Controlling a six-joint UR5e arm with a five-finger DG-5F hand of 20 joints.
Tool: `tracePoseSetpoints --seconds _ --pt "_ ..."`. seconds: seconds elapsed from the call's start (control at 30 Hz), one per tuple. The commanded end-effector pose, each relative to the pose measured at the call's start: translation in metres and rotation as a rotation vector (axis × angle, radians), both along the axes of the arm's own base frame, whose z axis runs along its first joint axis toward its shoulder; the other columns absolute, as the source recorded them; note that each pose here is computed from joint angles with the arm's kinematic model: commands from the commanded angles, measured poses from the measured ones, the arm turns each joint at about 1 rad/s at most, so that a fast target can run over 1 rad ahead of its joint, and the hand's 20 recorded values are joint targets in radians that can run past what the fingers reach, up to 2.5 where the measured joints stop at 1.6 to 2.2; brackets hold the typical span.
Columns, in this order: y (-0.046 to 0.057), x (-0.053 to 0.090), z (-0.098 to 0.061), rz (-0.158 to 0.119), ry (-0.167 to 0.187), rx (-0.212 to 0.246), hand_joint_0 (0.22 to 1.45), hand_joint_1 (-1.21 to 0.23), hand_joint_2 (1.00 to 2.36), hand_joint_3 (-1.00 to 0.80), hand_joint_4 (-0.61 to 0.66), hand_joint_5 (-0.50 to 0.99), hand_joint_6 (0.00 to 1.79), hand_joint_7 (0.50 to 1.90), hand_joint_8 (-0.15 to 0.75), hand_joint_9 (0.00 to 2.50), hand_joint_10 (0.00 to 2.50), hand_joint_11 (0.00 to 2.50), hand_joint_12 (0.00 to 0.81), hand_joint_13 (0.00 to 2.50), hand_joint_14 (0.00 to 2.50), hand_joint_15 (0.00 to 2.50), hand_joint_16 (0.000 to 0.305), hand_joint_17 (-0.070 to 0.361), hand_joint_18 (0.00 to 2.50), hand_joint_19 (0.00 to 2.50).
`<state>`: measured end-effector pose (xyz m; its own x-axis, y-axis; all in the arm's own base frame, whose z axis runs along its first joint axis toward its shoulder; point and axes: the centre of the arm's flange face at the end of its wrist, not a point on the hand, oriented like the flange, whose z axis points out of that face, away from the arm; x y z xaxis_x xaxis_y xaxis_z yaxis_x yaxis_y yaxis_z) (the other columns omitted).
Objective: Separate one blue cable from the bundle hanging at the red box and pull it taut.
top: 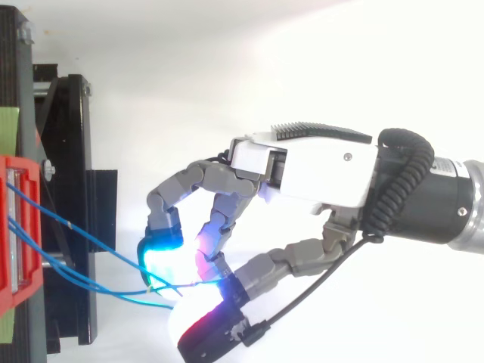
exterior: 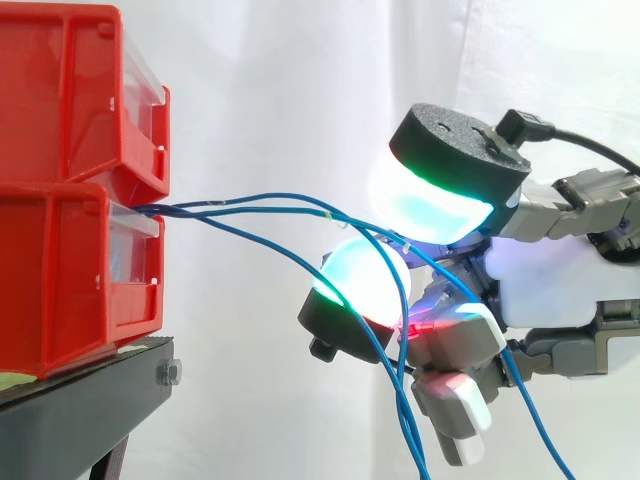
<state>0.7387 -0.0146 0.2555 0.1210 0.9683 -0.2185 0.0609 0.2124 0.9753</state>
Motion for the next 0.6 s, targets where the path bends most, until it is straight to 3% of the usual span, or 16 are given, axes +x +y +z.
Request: tracePoseSetpoints --seconds 0.0,0.2,0.57 --pt "-0.0003 0.0000 0.0000 0.000 0.000 0.000 0.47 -0.67 1.00 -0.50 0.19 -0.18 0.81 1.08 0.398 1.23 0.02 1.19 0.436 1.21 0.02 0.71 0.053 0.119 1.08 0.66" --pt "-0.0003 0.0000 0.0000 0.000 0.000 0.000 0.61 -0.51 1.00 -0.50 0.15 -0.17 0.79 1.13 0.363 1.24 0.02 1.19 0.407 1.21 0.02 0.73 0.047 0.105 1.03 0.71" --pt "-0.0003 0.0000 0.0000 0.000 0.000 0.000 0.66 -0.73 1.01 -0.37 0.15 -0.17 0.79 1.15 0.365 1.21 0.02 1.20 0.412 1.19 0.02 0.74 0.047 0.106 1.03 0.70"
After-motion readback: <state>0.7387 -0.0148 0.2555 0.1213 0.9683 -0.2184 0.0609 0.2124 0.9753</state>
